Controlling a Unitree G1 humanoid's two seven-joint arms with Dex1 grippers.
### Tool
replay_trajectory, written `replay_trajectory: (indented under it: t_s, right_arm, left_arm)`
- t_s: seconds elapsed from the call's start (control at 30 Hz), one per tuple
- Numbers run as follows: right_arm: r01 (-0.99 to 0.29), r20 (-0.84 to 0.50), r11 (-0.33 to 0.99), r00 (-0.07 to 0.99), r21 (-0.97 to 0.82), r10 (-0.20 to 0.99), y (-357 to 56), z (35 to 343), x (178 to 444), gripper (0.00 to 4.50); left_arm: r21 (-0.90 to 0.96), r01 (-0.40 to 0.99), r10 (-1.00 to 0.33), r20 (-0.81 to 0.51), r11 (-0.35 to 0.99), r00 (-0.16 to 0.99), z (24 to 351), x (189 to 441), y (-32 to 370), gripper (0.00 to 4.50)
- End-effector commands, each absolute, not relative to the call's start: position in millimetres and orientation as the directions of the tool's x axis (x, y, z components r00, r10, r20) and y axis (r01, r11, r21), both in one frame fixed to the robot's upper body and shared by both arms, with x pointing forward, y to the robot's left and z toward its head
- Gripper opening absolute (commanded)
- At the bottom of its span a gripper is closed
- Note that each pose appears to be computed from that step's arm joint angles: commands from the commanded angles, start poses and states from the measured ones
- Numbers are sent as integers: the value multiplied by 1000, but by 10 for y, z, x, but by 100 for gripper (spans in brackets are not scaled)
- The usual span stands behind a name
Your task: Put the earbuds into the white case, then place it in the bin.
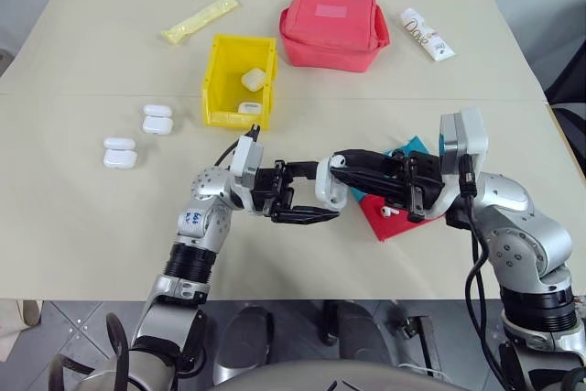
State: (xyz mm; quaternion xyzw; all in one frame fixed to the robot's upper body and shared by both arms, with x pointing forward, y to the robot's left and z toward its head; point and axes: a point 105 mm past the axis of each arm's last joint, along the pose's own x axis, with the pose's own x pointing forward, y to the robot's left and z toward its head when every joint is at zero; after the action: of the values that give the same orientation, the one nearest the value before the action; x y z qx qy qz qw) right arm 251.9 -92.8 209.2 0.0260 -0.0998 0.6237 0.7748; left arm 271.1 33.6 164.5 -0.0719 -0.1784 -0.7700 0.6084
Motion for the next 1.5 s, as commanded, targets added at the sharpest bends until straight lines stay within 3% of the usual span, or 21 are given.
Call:
replay_trajectory:
  t_s: [0.03,0.37,0.63,1.17,1.5]
  right_arm:
    - [-965,133,248,236,-83,963,-1010,1918,2550,54]
    - [-972,116,211,198,-107,973,-1027,1907,2525,54]
    - [-989,215,122,102,-84,971,-973,2010,2397,54]
    - [-995,131,91,84,-47,988,-1101,1808,2495,54]
    - [-991,108,111,103,-71,989,-1087,1848,2538,54]
  left_arm:
    - [300,934,-880,368,-194,-301,1881,2660,352,276]
    - [324,936,-886,380,-142,-266,1908,2740,364,276]
    - [316,939,-877,402,-135,-261,1919,2755,350,276]
    - [317,939,-872,413,-131,-261,1956,2767,357,276]
    - [325,937,-878,403,-127,-259,1925,2770,358,276]
